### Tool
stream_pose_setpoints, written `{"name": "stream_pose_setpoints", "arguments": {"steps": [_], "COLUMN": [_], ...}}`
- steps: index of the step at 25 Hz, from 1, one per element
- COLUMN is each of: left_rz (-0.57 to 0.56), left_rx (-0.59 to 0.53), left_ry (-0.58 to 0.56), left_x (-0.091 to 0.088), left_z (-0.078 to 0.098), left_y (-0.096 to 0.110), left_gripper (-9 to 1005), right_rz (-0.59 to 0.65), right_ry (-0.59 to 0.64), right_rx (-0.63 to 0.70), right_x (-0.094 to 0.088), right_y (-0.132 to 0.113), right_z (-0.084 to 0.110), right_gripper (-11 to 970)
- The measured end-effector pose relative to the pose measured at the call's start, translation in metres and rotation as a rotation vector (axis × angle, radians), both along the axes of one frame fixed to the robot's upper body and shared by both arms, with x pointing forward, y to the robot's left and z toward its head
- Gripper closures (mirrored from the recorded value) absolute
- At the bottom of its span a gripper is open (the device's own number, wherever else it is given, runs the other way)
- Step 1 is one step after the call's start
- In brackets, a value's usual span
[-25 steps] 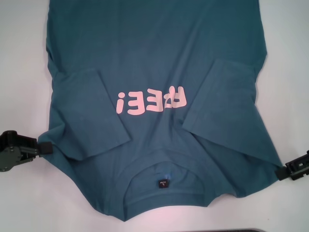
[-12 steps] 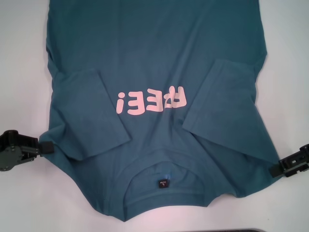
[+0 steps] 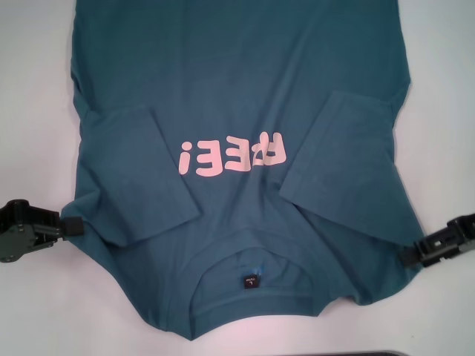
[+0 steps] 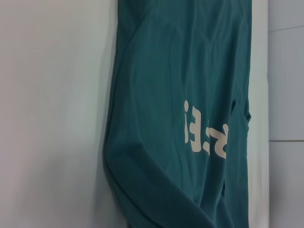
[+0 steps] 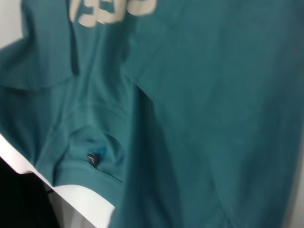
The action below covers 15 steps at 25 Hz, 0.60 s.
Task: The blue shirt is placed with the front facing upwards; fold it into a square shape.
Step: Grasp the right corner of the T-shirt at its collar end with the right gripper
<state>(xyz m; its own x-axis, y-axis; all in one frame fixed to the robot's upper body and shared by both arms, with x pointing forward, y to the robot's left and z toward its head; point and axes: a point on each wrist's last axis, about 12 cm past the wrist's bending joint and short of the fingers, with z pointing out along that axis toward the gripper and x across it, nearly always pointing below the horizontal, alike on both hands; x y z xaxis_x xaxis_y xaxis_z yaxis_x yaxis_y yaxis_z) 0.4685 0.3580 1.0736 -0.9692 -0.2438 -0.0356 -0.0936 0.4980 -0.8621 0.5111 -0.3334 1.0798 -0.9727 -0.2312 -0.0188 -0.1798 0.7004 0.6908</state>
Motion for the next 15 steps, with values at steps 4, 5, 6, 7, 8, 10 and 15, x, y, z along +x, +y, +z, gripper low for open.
{"name": "stream_pose_setpoints", "arguments": {"steps": [4, 5, 6, 7, 8, 10, 15], "left_rz": [0.0, 0.0, 0.0, 0.0, 0.0, 0.0, -0.001], "left_rx": [-0.001, -0.001, -0.001, -0.002, -0.002, -0.004, -0.004], "left_ry": [0.0, 0.001, 0.001, 0.001, 0.001, 0.001, 0.001], "left_x": [0.0, 0.0, 0.0, 0.0, 0.0, 0.0, 0.0], "left_z": [0.0, 0.0, 0.0, 0.0, 0.0, -0.001, -0.001], "left_y": [0.0, 0.0, 0.0, 0.0, 0.0, -0.001, -0.001], "left_gripper": [969, 969, 969, 969, 969, 969, 969], "right_rz": [-0.008, -0.012, -0.015, -0.019, -0.022, -0.026, -0.047], "right_ry": [-0.028, -0.038, -0.047, -0.056, -0.066, -0.085, -0.127], "right_rx": [0.035, 0.042, 0.045, 0.049, 0.056, 0.075, 0.119], "right_x": [0.005, 0.007, 0.009, 0.011, 0.012, 0.015, 0.021], "right_y": [0.004, 0.005, 0.006, 0.007, 0.009, 0.012, 0.021], "right_z": [0.004, 0.005, 0.006, 0.006, 0.007, 0.008, 0.009], "right_gripper": [220, 220, 220, 220, 220, 220, 220]}}
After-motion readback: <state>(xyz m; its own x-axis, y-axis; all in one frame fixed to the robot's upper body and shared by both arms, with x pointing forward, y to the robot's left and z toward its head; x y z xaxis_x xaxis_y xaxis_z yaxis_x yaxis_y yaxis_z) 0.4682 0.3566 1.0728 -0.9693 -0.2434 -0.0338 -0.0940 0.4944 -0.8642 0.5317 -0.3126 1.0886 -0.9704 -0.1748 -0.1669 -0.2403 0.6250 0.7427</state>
